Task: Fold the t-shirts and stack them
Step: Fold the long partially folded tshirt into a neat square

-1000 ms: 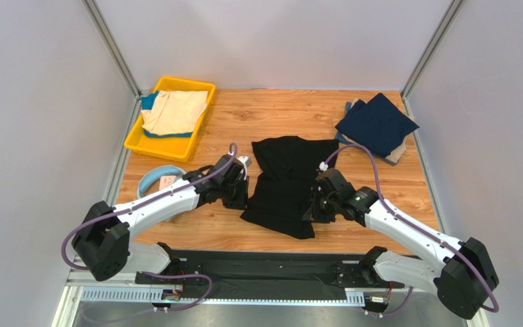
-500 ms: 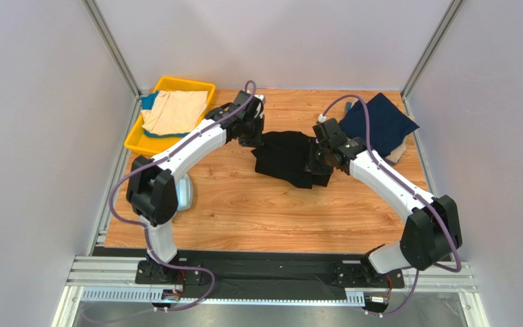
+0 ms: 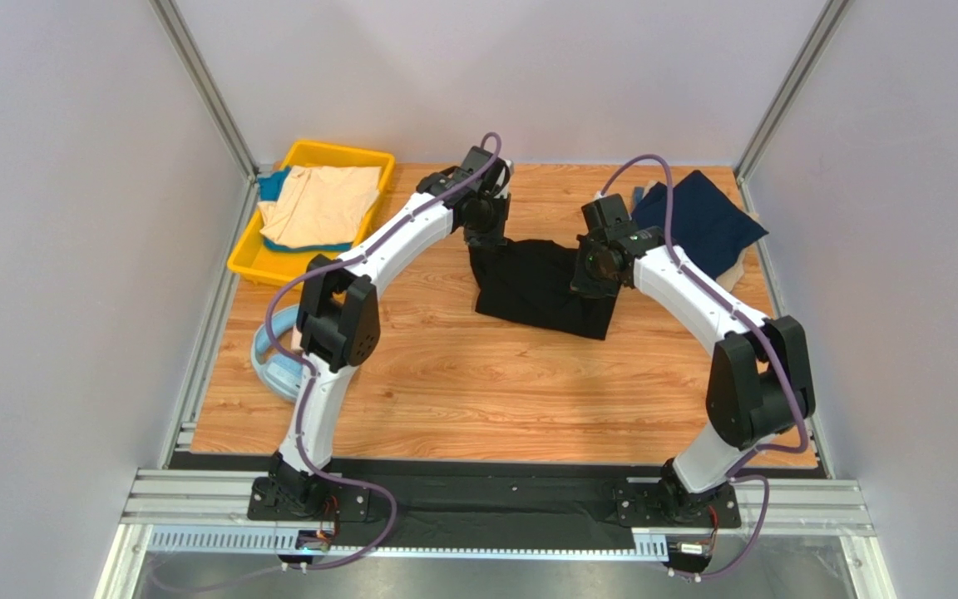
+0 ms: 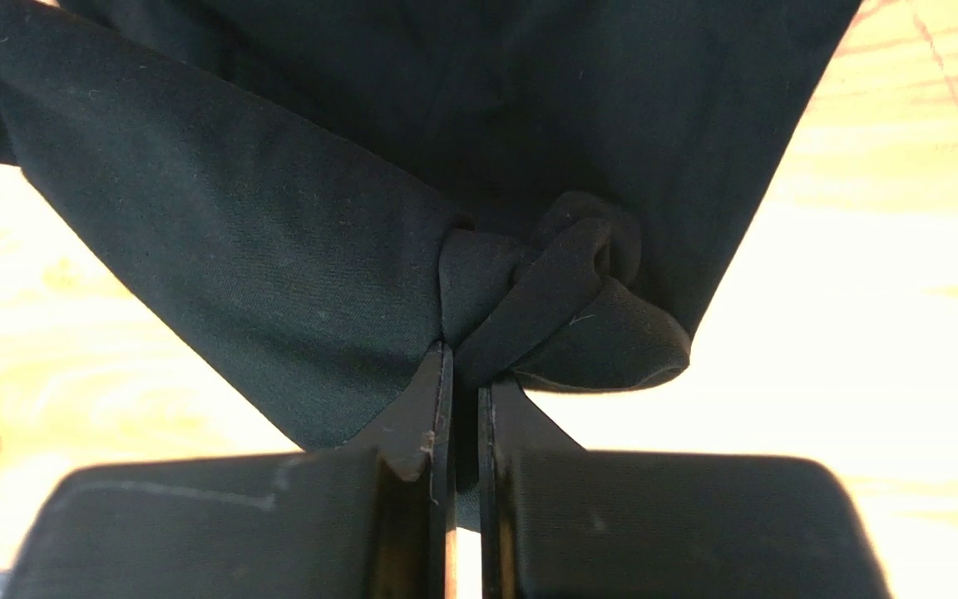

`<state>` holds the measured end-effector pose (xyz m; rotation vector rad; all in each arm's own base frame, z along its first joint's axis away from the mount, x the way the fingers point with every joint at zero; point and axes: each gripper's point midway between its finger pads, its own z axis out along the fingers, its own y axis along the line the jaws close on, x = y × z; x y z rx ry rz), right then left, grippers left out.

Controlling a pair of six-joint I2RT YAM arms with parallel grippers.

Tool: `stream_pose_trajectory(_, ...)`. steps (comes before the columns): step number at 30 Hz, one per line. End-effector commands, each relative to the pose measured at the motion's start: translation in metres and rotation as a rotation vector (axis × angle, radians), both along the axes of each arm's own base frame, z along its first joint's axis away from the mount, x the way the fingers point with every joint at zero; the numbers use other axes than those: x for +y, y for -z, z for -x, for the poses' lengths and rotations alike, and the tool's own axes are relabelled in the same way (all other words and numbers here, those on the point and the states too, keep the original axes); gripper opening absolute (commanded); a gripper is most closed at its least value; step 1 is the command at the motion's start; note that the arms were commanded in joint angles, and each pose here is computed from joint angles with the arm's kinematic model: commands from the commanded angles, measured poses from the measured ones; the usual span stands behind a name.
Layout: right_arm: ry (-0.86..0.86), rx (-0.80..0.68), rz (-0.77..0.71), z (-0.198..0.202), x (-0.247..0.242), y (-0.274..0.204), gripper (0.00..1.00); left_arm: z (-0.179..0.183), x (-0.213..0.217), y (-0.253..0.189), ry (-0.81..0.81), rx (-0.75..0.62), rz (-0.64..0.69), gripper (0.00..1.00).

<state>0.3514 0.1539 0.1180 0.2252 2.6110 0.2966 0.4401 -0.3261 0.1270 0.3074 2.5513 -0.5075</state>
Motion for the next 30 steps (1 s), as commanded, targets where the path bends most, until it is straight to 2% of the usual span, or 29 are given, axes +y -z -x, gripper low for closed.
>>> stream_pose_trajectory(1, 0.023, -0.074, 0.012, -0.035, -0.003, -0.004, 0.03, -0.022, 0.0, -0.015, -0.008, -0.06, 0.002, 0.0)
stream_pose_trajectory(10, 0.104, 0.026, 0.031, -0.065, -0.017, 0.043, 0.05, -0.047, 0.01, 0.003, -0.084, -0.052, -0.019, 0.0)
stream_pose_trajectory(13, 0.126, 0.041, 0.028, -0.072, -0.021, 0.049, 0.11, -0.052, 0.012, 0.02, -0.084, -0.026, -0.032, 0.0)
stream_pose_trajectory(14, 0.133, 0.039, 0.028, -0.073, -0.022, 0.049, 0.17, -0.054, 0.009, 0.019, -0.078, -0.027, -0.022, 0.0)
stream_pose_trajectory(15, 0.143, 0.043, 0.027, -0.074, -0.025, 0.05, 0.18, -0.055, 0.009, 0.023, -0.074, -0.02, -0.022, 0.0)
stream_pose_trajectory(19, 0.173, 0.029, 0.027, -0.077, -0.03, 0.047, 0.26, -0.065, 0.005, 0.043, -0.068, -0.004, -0.019, 0.16)
stream_pose_trajectory(20, 0.182, 0.029, 0.022, -0.078, -0.03, 0.046, 0.29, -0.067, 0.003, 0.04, -0.067, -0.006, -0.005, 0.2)
stream_pose_trajectory(21, 0.195, 0.031, 0.019, -0.08, -0.034, 0.047, 0.31, -0.068, 0.003, 0.047, -0.074, 0.01, -0.001, 0.3)
stream_pose_trajectory(23, 0.212, 0.036, 0.003, -0.082, -0.035, 0.047, 0.33, -0.069, 0.007, 0.05, -0.091, 0.019, -0.007, 0.37)
stream_pose_trajectory(29, 0.31, 0.042, 0.015, -0.081, -0.057, 0.047, 0.33, -0.077, 0.033, 0.043, -0.145, -0.011, -0.052, 0.4)
stream_pose_trajectory(30, 0.316, 0.029, 0.009, -0.082, -0.058, 0.041, 0.33, -0.078, 0.037, 0.03, -0.154, -0.029, -0.045, 0.41)
